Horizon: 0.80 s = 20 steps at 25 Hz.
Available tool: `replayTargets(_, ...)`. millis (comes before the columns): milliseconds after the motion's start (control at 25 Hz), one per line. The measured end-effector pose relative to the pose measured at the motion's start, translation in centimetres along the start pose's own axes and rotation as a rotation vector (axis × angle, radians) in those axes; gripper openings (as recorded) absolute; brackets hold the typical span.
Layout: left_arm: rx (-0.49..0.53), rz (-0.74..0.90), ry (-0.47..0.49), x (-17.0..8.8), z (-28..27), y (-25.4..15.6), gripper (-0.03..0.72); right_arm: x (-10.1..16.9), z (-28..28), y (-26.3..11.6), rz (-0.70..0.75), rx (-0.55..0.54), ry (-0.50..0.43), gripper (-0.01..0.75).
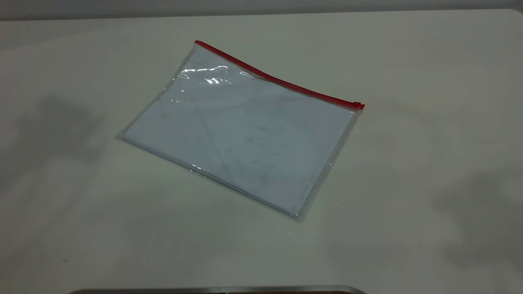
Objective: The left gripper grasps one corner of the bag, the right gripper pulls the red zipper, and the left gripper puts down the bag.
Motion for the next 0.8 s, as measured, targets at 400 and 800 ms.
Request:
replayTargets(400, 0.062, -0.057, 0.088, -4.1, -6.0, -15.5, 0.428, 3.1, 3.7, -13.8, 0.145, 0.182, -0.089, 0.355)
replayTargets(800, 0.051, -0.213, 0.254, -3.9, -6.5, -26.7, 0.428, 4.6, 4.4, -18.4, 0.173, 0.087, -0.152, 0.355)
Point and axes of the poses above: a point on each arm's last joint axis where the gripper is mounted, z pointing out along that axis toward the gripper, x along the wrist's bending axis when the last joint is at zero, y = z × x, the point moved 3 cm from there along z, pointing out along that axis toward the gripper, and after that the axes turned 10 degrees about -z, right-handed, at the moved point
